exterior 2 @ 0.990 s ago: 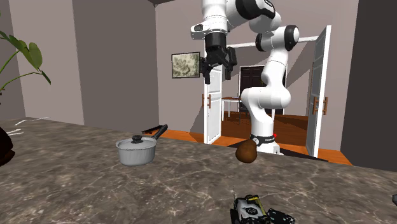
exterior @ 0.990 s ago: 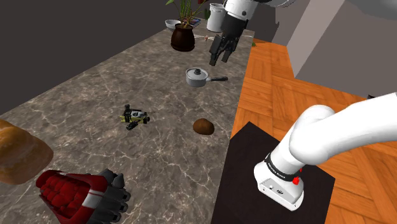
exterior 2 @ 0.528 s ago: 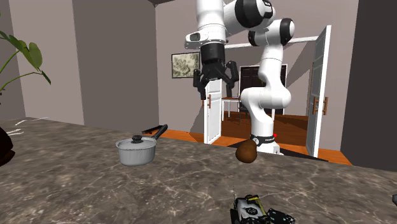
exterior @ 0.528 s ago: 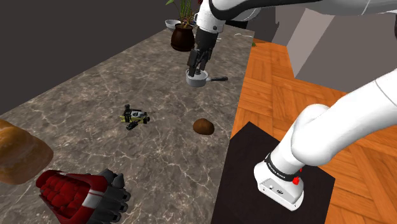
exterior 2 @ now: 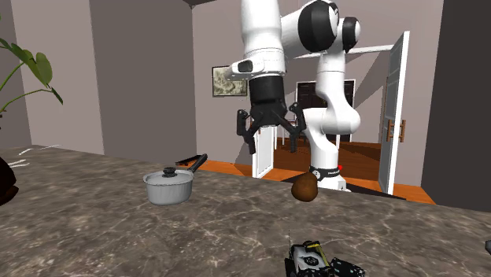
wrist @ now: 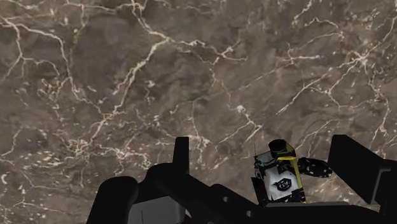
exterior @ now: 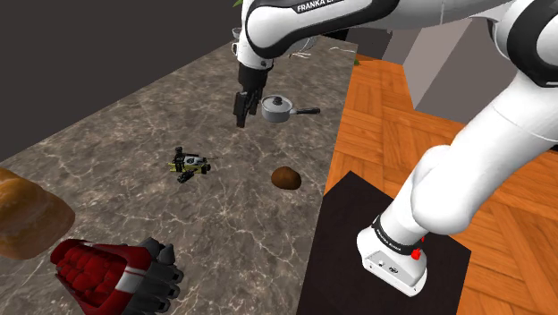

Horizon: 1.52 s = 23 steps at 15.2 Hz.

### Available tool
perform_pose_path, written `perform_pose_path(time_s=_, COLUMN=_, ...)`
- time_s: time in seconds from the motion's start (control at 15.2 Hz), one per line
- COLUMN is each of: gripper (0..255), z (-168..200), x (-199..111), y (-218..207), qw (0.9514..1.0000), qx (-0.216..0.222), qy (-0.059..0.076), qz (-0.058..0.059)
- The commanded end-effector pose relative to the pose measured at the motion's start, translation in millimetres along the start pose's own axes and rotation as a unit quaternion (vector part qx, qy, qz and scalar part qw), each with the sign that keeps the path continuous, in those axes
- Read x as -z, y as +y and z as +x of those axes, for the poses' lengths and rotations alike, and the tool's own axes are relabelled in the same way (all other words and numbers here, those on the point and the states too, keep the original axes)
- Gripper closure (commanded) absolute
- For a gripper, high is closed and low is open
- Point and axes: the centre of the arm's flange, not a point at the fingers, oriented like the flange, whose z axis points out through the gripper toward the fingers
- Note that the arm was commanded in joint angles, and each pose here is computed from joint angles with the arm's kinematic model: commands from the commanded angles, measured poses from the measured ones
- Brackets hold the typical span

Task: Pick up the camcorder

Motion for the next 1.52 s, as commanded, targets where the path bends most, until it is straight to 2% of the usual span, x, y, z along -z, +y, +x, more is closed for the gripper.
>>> perform_pose_path(time_s=0.0, gripper=0, z=20, x=-17, y=-8, qw=0.9997, qx=0.026, qy=-0.006, qz=0.000)
perform_pose_path(time_s=0.33, gripper=0, z=64, x=-63, y=-36, qw=0.9959, qx=0.088, qy=-0.022, qz=0.000)
perform_pose_path(time_s=0.73, gripper=0, z=109, x=-120, y=-75, qw=0.9858, qx=0.163, qy=-0.040, qz=0.001)
perform_pose_path(time_s=1.25, gripper=0, z=110, x=-164, y=-73, qw=0.9849, qx=0.168, qy=-0.042, qz=0.001)
perform_pose_path(time_s=1.39, gripper=0, z=110, x=-164, y=-73, qw=0.9849, qx=0.168, qy=-0.042, qz=0.001)
perform_pose_path(time_s=1.45, gripper=255, z=110, x=-164, y=-74, qw=0.9849, qx=0.168, qy=-0.042, qz=0.001)
